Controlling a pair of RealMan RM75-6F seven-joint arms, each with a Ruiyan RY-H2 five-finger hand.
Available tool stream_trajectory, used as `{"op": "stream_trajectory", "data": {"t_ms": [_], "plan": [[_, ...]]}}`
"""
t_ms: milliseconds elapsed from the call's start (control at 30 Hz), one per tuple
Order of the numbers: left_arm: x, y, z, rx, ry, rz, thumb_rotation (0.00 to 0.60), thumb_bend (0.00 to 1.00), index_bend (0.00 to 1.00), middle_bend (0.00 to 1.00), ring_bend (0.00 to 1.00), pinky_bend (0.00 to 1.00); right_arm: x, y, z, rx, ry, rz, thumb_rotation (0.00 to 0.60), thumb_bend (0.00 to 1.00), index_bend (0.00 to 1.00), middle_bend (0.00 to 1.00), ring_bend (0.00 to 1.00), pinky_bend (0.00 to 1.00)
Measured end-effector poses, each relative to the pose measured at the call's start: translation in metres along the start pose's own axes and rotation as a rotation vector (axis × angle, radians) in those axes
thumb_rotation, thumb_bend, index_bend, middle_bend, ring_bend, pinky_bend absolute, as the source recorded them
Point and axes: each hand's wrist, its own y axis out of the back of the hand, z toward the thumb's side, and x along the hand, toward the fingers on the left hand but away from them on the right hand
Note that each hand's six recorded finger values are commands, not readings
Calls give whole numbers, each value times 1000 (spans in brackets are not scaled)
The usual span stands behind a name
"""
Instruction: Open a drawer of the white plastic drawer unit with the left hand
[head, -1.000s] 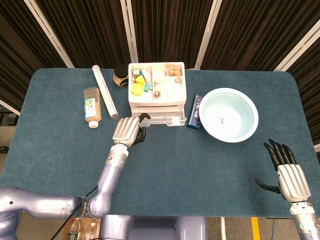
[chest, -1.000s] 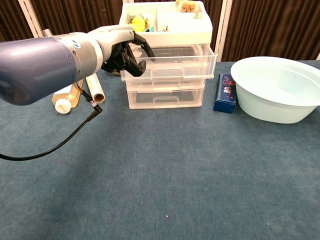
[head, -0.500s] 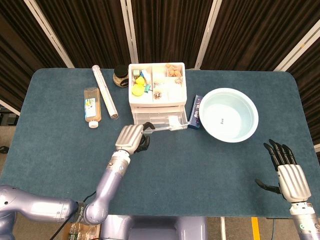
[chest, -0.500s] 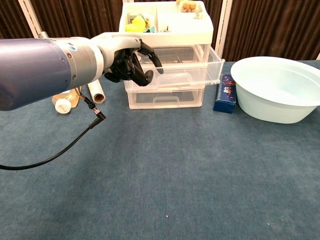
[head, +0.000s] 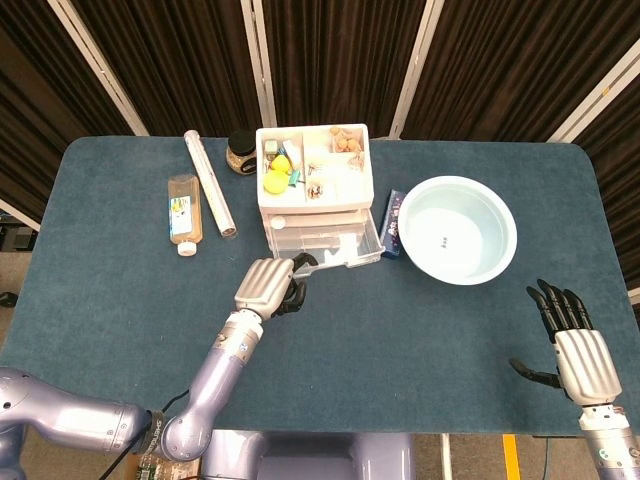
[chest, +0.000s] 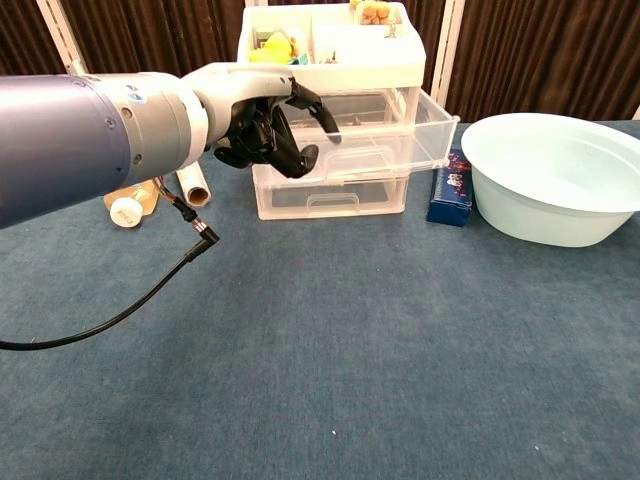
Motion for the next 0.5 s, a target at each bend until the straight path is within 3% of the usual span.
{"op": "stream_trajectory", "data": {"t_ms": [133, 233, 367, 467, 500], "plan": [[2, 5, -4, 41, -1, 40, 600, 403, 148, 999, 954, 963, 0, 0, 0, 0, 1, 0, 600, 171, 0, 0, 0, 0], [4, 9, -8, 72, -4, 74, 600, 309, 130, 938, 875, 908, 0, 0, 0, -1, 0, 2, 600, 171, 0, 0, 0, 0], [2, 15, -9, 118, -25, 119, 600, 224, 119, 773, 739, 779, 0, 0, 0, -1, -2, 1, 600, 172, 0, 0, 0, 0], [-4, 21, -9, 160, -51, 160, 600, 196, 120, 613, 586, 695, 0, 1, -1, -1, -4, -3, 600, 171, 0, 0, 0, 0], [-7, 24, -9, 173, -60, 174, 600, 190, 121, 530, 499, 621, 0, 2, -2, -2, -5, -5, 600, 171, 0, 0, 0, 0]]}}
